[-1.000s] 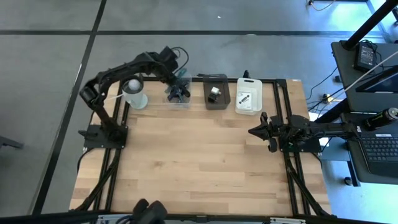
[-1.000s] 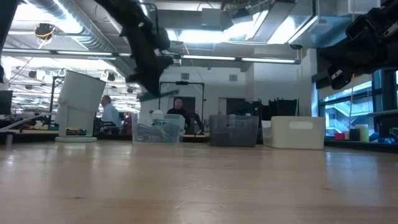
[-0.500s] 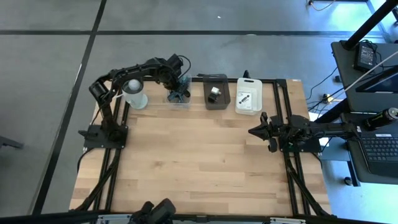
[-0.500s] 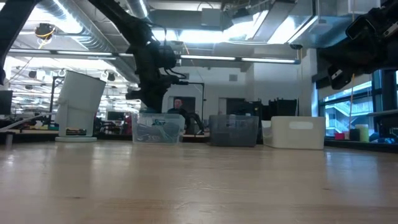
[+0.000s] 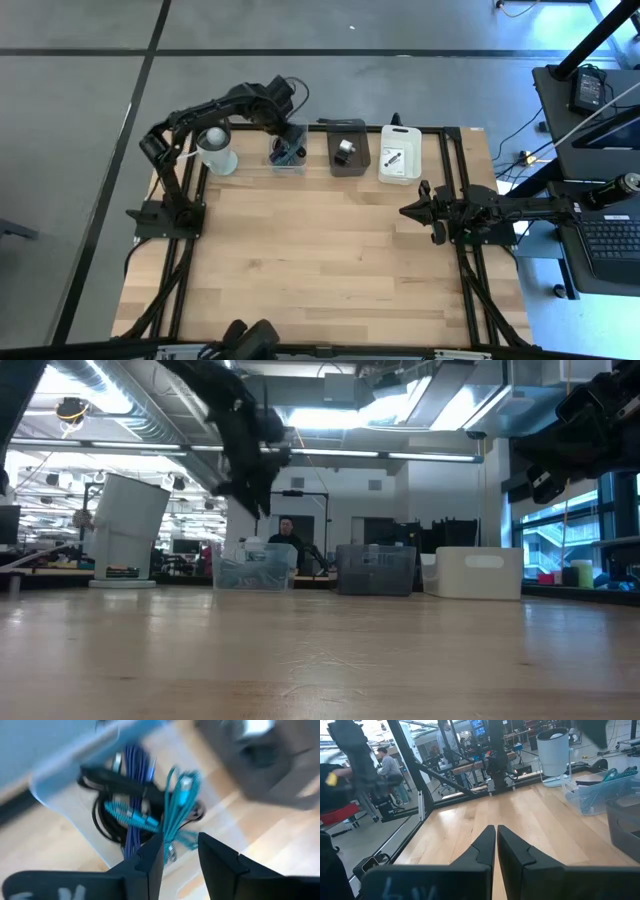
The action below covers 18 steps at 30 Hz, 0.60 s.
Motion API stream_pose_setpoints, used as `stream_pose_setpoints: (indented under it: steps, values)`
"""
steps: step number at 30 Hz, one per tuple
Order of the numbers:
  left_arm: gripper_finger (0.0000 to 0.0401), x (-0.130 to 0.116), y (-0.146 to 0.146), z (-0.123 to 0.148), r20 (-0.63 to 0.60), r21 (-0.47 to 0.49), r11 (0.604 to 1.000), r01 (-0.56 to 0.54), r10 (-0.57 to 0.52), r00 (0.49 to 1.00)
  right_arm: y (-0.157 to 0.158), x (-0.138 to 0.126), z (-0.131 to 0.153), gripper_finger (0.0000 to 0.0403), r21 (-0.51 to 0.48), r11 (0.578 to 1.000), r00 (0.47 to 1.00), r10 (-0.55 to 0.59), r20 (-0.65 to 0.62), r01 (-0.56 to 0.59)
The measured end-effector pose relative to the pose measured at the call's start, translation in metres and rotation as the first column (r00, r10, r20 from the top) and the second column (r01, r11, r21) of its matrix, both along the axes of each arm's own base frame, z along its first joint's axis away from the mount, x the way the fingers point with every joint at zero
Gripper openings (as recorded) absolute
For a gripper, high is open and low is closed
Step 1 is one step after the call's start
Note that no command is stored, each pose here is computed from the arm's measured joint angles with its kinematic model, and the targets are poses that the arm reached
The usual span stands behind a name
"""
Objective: Pick and place items into bin
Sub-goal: Return to Home Position
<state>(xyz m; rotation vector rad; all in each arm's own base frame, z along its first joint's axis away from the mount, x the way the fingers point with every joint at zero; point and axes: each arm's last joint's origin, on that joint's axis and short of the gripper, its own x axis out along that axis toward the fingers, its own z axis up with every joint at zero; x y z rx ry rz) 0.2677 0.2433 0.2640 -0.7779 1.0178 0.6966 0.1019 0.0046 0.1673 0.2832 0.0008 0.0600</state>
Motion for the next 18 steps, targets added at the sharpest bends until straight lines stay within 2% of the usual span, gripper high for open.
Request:
stream_pose_setpoints:
  steps: [5,9,11,15,18]
  values:
    - [0.0081,-0.009,-0.020,0.044,0.092,0.144,0.987,0.072,-0.086,0.992,0.000,0.000,0.000,0.0023,0.000,1.000,1.000,0.000,0.000,0.000]
    - [0.0019,-0.021,-0.048,0.068,0.160,0.281,0.946,0.159,-0.210,0.965,0.000,0.000,0.000,0.0023,0.001,1.000,1.000,0.000,0.000,0.000]
    - [0.0007,-0.029,-0.064,0.073,0.220,0.349,0.921,0.175,-0.262,0.939,0.000,0.000,0.000,0.0023,0.000,1.000,1.000,0.000,0.000,0.000]
    - [0.0001,-0.051,-0.096,0.070,0.402,0.483,0.860,0.164,-0.384,0.831,0.000,0.000,0.000,0.0023,0.000,1.000,1.000,0.000,0.000,0.000]
    - [0.0001,-0.068,-0.120,0.051,0.474,0.594,0.790,0.154,-0.498,0.727,0.000,0.000,0.000,0.0023,0.001,1.000,1.000,0.000,0.000,0.000]
